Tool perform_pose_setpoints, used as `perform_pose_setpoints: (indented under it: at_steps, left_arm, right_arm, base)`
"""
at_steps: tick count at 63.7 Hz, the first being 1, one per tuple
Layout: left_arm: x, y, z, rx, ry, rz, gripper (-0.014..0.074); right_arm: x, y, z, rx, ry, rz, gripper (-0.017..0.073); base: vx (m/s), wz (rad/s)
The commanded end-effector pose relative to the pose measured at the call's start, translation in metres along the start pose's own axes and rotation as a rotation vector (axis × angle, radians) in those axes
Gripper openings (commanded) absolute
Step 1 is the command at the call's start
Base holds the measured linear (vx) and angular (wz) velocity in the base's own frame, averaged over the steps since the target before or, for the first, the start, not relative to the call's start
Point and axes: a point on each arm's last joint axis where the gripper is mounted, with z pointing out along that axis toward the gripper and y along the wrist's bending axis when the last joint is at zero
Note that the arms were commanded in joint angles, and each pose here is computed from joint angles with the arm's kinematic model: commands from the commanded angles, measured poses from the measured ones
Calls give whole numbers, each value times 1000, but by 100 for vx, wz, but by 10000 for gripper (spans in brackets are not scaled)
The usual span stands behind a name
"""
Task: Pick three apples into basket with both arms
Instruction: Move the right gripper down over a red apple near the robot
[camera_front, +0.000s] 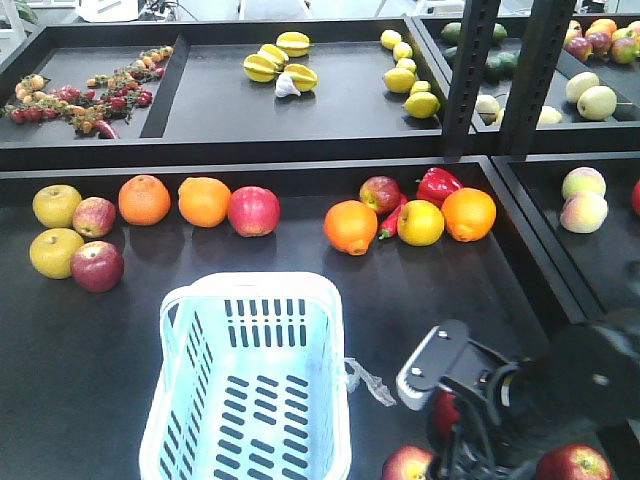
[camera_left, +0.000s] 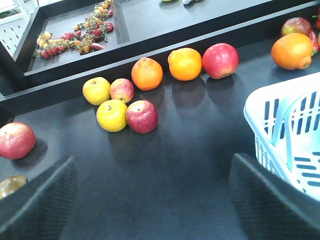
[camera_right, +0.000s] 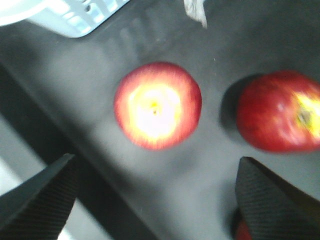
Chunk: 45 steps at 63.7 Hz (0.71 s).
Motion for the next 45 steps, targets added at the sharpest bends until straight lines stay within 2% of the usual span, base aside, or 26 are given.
perform_pose_setpoints:
  at_steps: [1, 15, 45]
  left_arm:
    - [-11, 1, -3, 3, -68, 3, 585]
    - [-11, 1, -3, 3, -68, 3, 585]
    - [-11, 1, -3, 3, -68, 3, 585]
  right_arm:
    - [-19, -5, 2, 10, -60, 12, 614]
    - [-35, -13, 21, -8, -39, 36, 613]
    - [-29, -16, 53, -52, 70, 57, 613]
  base:
    - [0, 0]
    - [0, 0]
    - [0, 0]
